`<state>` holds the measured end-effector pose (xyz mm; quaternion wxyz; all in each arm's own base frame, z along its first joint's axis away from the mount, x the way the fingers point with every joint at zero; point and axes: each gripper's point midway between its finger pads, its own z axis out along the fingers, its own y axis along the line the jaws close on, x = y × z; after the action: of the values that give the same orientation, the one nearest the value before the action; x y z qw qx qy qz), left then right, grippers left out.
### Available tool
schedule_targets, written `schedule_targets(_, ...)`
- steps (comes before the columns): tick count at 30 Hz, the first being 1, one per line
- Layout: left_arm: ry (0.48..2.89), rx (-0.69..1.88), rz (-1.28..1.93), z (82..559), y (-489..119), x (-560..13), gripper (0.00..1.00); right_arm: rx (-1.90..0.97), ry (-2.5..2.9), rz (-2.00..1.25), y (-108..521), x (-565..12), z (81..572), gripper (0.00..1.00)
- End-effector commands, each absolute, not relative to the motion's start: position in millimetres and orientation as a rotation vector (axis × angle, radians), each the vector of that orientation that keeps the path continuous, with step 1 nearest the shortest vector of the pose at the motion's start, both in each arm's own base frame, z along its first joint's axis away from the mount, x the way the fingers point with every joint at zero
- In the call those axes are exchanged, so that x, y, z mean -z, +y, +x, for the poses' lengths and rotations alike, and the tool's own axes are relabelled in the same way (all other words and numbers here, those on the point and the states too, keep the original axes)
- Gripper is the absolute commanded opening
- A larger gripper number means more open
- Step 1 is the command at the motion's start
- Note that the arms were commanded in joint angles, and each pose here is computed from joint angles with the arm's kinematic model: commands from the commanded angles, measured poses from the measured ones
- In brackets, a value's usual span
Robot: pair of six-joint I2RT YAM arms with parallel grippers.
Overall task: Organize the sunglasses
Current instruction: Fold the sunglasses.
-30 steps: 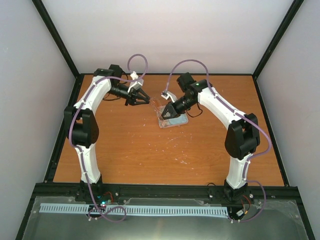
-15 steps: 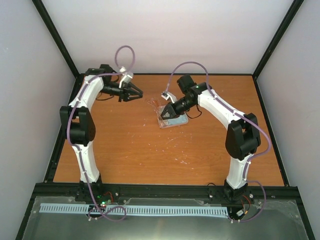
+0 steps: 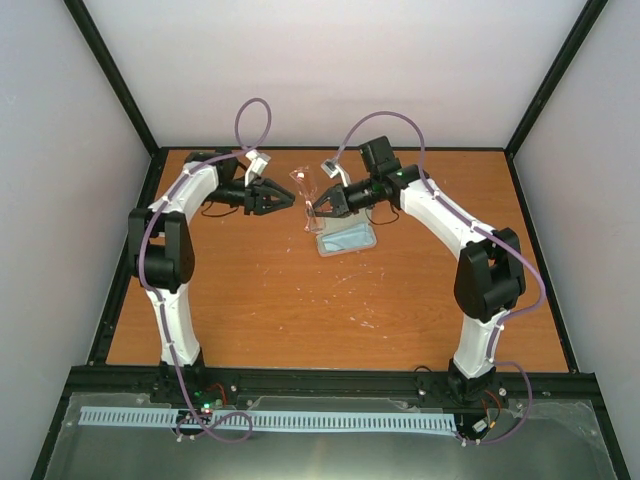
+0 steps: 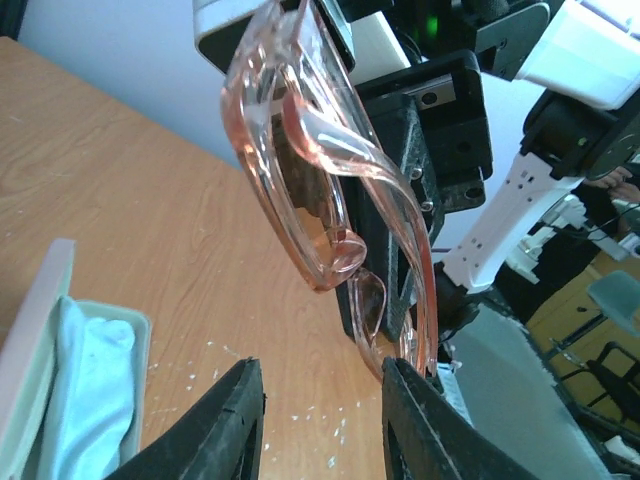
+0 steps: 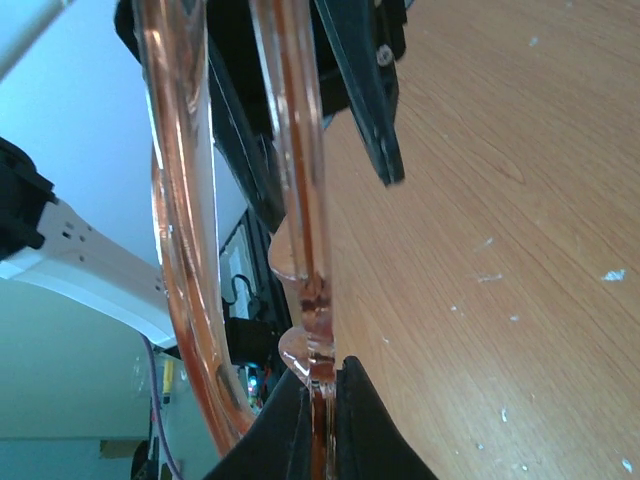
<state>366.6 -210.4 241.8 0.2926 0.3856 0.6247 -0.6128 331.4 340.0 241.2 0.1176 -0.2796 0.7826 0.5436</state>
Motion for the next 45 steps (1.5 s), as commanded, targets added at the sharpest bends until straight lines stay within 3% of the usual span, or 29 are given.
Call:
schedule_targets(1,1.548,1.727,0.951,368,-212,-273,0.35,-1.657,2.197,-0.827,347,-263,332,0.03)
schedule_targets(27,1.426,1.816,0.924,388,-222,-301,0.24,-1.618,2.278,-0.838,360,-240,331,0.03)
schedule_targets(39,1.420,1.829,0.927,389,-226,-301,0.01,-1.622,2.274,-0.851,366,-238,333,0.03)
schedule_targets(45,1.411,1.836,0.923,389,-226,-303,0.01,-1.615,2.286,-0.841,367,-236,337,0.08)
